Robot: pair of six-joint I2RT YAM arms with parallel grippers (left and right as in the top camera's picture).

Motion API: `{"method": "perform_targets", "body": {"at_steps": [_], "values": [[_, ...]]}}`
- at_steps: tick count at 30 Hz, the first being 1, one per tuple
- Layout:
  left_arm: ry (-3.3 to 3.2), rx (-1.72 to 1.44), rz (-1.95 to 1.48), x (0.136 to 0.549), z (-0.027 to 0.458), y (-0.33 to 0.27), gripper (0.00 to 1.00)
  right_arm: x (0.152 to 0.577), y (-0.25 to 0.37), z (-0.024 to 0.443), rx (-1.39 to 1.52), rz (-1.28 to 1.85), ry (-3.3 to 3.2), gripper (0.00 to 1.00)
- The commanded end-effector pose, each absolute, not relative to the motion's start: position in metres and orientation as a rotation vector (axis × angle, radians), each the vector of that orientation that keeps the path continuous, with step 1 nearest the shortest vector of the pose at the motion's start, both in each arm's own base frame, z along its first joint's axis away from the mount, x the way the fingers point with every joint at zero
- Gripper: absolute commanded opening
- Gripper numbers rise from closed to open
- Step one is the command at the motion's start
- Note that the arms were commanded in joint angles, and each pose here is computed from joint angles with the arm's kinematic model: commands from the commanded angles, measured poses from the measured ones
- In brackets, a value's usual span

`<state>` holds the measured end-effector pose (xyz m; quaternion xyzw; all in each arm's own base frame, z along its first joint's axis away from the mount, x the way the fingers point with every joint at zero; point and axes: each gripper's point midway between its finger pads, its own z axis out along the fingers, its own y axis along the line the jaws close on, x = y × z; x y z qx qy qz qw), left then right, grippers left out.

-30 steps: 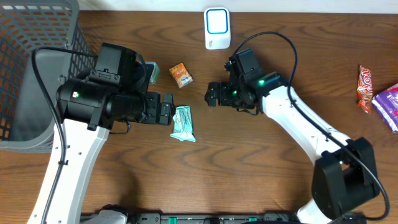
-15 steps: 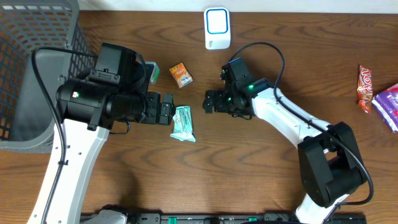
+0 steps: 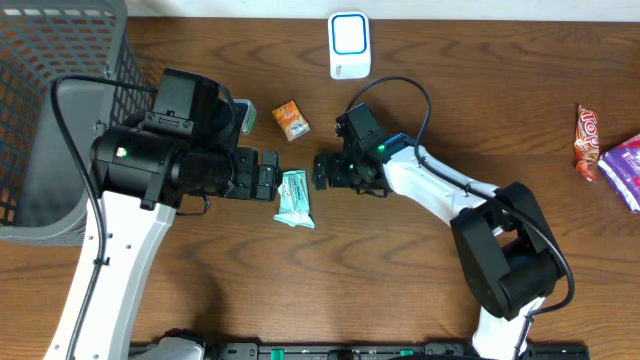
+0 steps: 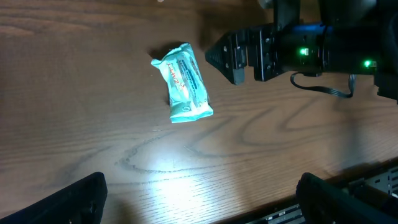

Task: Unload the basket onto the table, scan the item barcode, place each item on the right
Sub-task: 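Move the right gripper back to the orange box near centre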

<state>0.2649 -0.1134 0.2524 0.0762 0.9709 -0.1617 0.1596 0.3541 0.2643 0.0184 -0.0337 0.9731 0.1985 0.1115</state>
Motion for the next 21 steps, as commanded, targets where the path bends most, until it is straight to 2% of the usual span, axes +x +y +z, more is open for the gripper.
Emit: {"method": "perform_targets", "body": {"at_steps": [1,21], "values": [[2.784,0.237,-0.453,0.2639,0.2495,-0.1130,0.98,0.3497,0.2664,0.0113,-0.095,0.590,2.881,0.99],[2.784,0.237,-0.453,0.2639,0.2495,-0.1130,0.98,0.3505,0.2736,0.0023,-0.099,0.599,2.879,0.99]]}}
